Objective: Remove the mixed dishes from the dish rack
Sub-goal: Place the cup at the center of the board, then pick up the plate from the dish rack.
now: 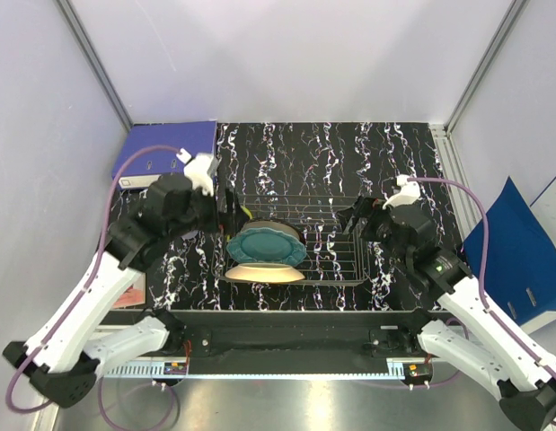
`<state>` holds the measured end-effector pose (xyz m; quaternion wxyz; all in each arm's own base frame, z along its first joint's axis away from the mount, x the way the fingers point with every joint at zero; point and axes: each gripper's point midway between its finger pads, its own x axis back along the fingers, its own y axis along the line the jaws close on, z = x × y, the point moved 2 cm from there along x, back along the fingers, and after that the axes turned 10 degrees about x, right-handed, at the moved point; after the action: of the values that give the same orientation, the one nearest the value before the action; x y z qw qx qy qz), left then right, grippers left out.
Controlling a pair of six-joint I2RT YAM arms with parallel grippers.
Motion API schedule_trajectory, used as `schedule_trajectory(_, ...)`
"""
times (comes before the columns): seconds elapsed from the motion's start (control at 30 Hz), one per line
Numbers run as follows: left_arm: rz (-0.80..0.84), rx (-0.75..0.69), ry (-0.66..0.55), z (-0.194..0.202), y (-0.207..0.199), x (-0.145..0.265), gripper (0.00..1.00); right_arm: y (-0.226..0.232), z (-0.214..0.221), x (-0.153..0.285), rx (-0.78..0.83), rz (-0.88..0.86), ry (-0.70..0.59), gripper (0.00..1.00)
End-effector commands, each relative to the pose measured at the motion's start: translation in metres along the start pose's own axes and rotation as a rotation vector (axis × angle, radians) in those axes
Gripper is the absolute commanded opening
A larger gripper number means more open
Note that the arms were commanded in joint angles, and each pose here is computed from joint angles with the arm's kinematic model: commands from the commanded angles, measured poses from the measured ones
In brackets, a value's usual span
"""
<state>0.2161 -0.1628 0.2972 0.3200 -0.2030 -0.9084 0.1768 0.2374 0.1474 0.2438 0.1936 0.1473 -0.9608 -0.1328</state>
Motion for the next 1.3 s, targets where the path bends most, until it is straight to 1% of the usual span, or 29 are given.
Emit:
schedule_trajectory(0.0,0.181,-0.124,-0.004,0.021,-0.022,0.032,0.99,0.004,0.0,0.003,0.007,-0.017,0.017,1.0)
schedule_trajectory(0.07,0.241,-0.167,-0.051,0.025,-0.026,0.048,0.99,0.005,0.006,0.0,-0.006,-0.023,0.041,1.0)
schedule_trajectory(0.1,0.272,-0.191,-0.037,0.037,-0.027,0.051,0.99,0.005,0.009,0.0,-0.011,-0.024,0.049,1.0)
schedule_trajectory(0.13,0.315,-0.216,-0.066,0.04,-0.029,0.064,0.99,0.005,0.011,-0.001,-0.012,-0.023,0.055,1.0)
schedule_trajectory(0.2,0.38,-0.253,-0.074,0.051,-0.028,0.077,0.99,0.005,0.015,-0.003,-0.017,-0.026,0.068,1.0)
schedule_trajectory(0.23,0.435,-0.286,-0.06,0.059,-0.032,0.083,0.99,0.004,0.018,-0.003,-0.015,-0.026,0.075,1.0)
schedule_trajectory(0.33,0.469,-0.333,-0.027,0.074,-0.027,0.085,0.99,0.003,0.024,-0.005,-0.017,-0.029,0.083,1.0)
schedule_trajectory(0.4,0.424,-0.353,0.009,0.082,-0.018,0.077,0.99,0.004,0.025,-0.006,-0.019,-0.033,0.085,1.0)
schedule_trajectory(0.6,0.25,-0.411,0.051,0.079,-0.001,0.044,0.99,0.003,0.025,-0.006,-0.017,-0.03,0.083,1.0)
schedule_trajectory(0.67,0.233,-0.416,0.029,0.073,-0.003,0.042,0.99,0.004,0.023,-0.005,-0.013,-0.033,0.078,1.0)
schedule_trajectory(0.7,0.179,-0.417,0.002,0.066,0.003,0.038,0.99,0.004,0.022,-0.005,-0.012,-0.033,0.074,1.0)
schedule_trajectory(0.77,0.129,-0.414,-0.053,0.05,0.003,0.038,0.99,0.002,0.021,-0.005,-0.005,-0.025,0.07,1.0)
schedule_trajectory(0.8,0.031,-0.411,-0.084,0.039,0.013,0.032,0.99,0.001,0.02,-0.005,-0.004,-0.017,0.07,1.0)
schedule_trajectory(0.87,-0.061,-0.42,-0.108,0.023,0.019,0.03,0.99,-0.005,0.017,-0.006,0.007,0.029,0.067,1.0)
schedule_trajectory(0.9,-0.154,-0.436,-0.09,0.019,0.027,0.02,0.99,-0.01,0.02,-0.006,0.018,0.061,0.083,1.0)
schedule_trajectory(0.93,-0.198,-0.434,-0.096,0.008,0.027,0.023,0.99,-0.016,0.013,-0.008,0.036,0.115,0.075,1.0)
schedule_trajectory(0.97,-0.248,-0.45,-0.07,0.006,0.027,0.013,0.99,-0.021,0.014,-0.007,0.056,0.153,0.096,1.0)
schedule_trajectory(1.0,-0.302,-0.45,-0.089,-0.002,0.029,0.014,0.99,-0.024,0.01,-0.006,0.074,0.181,0.095,1.0)
schedule_trajectory(1.03,-0.31,-0.448,-0.115,-0.014,0.022,0.018,0.99,-0.027,-0.004,-0.006,0.099,0.236,0.067,1.0)
schedule_trajectory(1.07,-0.303,-0.467,-0.126,-0.018,0.012,0.018,0.99,-0.027,-0.005,-0.004,0.129,0.259,0.078,1.0)
schedule_trajectory(1.1,-0.344,-0.501,-0.139,-0.024,0.009,0.015,0.99,-0.021,-0.024,0.0,0.14,0.268,0.04,1.0)
schedule_trajectory(1.13,-0.333,-0.513,-0.177,-0.036,-0.004,0.021,0.99,-0.025,-0.034,0.001,0.178,0.333,0.018,1.0)
schedule_trajectory(1.17,-0.305,-0.556,-0.187,-0.036,-0.02,0.022,0.99,-0.025,-0.04,0.004,0.209,0.358,0.021,1.0)
schedule_trajectory(1.2,-0.338,-0.596,-0.197,-0.04,-0.026,0.018,0.99,-0.012,-0.062,0.011,0.214,0.343,-0.025,1.0)
schedule_trajectory(1.23,-0.321,-0.626,-0.218,-0.049,-0.039,0.024,0.99,-0.012,-0.071,0.012,0.249,0.384,-0.036,1.0)
schedule_trajectory(1.27,-0.291,-0.663,-0.204,-0.044,-0.052,0.02,0.99,-0.01,-0.077,0.016,0.273,0.395,-0.034,1.0)
